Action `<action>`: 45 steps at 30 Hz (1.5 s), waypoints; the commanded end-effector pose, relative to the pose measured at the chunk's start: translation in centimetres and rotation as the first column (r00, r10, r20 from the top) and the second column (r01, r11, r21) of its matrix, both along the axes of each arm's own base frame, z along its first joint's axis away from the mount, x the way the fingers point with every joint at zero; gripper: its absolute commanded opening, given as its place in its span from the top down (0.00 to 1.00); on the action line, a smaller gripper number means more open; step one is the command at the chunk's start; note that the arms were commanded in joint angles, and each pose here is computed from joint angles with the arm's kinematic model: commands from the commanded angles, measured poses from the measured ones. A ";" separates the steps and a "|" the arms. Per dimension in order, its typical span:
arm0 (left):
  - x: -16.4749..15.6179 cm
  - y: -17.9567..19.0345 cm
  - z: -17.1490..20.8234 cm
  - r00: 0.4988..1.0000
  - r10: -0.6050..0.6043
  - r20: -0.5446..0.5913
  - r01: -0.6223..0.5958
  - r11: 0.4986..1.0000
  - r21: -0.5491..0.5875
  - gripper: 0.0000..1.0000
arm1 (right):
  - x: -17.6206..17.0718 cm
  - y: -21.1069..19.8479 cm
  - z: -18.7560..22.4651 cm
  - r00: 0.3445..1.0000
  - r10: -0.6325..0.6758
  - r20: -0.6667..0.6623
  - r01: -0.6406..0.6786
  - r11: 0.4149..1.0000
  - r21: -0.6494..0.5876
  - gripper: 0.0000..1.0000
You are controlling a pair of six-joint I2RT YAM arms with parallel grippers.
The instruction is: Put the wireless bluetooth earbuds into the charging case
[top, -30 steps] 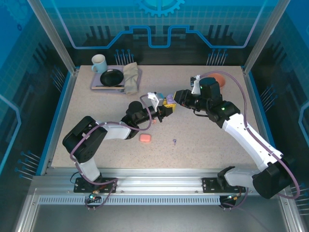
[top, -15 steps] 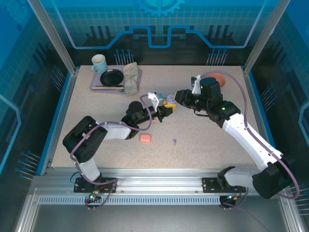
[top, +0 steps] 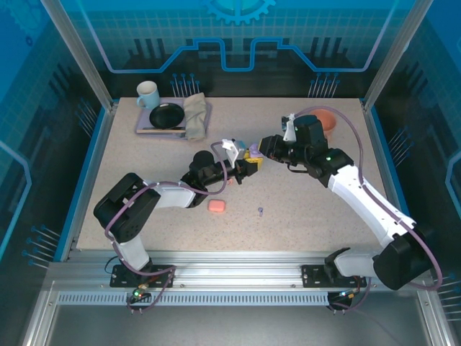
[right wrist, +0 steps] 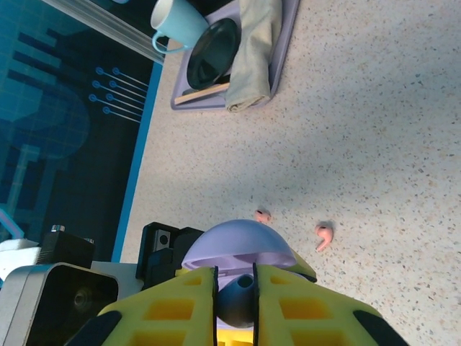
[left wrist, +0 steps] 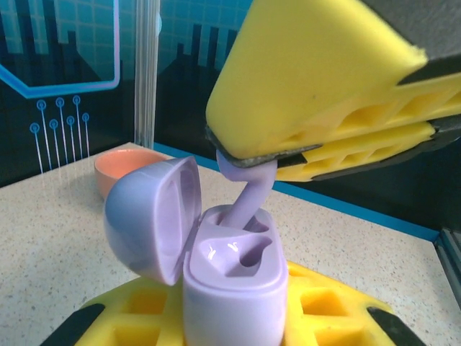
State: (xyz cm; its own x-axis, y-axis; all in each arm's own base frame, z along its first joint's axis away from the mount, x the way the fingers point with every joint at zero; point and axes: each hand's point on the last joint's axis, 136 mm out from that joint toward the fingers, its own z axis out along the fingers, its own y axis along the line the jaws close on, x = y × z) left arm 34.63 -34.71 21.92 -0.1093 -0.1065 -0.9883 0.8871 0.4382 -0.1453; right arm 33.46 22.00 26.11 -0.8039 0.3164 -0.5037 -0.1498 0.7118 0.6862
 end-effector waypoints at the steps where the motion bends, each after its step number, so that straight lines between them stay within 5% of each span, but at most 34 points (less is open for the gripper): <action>1: -0.5 0.1 2.3 0.997 -0.024 0.073 0.027 0.999 -0.042 1.00 | -0.8 -0.2 -1.4 0.998 0.036 -0.060 -0.039 0.998 -0.056 0.83; 9: -0.4 0.1 2.1 0.997 -0.023 0.070 0.026 0.999 -0.037 1.00 | -1.0 0.2 -1.3 0.995 0.083 -0.059 -0.089 0.990 -0.109 0.82; 14: -0.4 0.0 2.2 0.998 -0.026 0.064 0.029 0.998 -0.050 1.00 | -0.9 0.4 -1.1 0.994 0.093 -0.052 -0.099 0.986 -0.136 0.69; 21: -0.3 0.0 2.0 0.998 -0.030 0.051 0.034 0.997 -0.068 1.00 | -0.4 0.5 -0.5 0.995 0.086 -0.044 -0.091 0.986 -0.137 0.65; 45: -0.4 0.1 1.2 0.999 -0.024 0.040 0.027 0.997 -0.070 1.00 | -0.9 1.9 2.5 0.986 0.165 0.029 -0.158 0.973 -0.171 0.64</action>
State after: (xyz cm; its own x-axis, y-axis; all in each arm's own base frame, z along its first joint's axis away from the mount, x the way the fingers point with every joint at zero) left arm 34.40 -34.75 23.20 -0.0824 -0.1532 -0.9848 0.8970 0.4193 -0.1403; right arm 33.05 23.08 27.62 -0.8229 0.1330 -0.5524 -0.2530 0.7847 0.5658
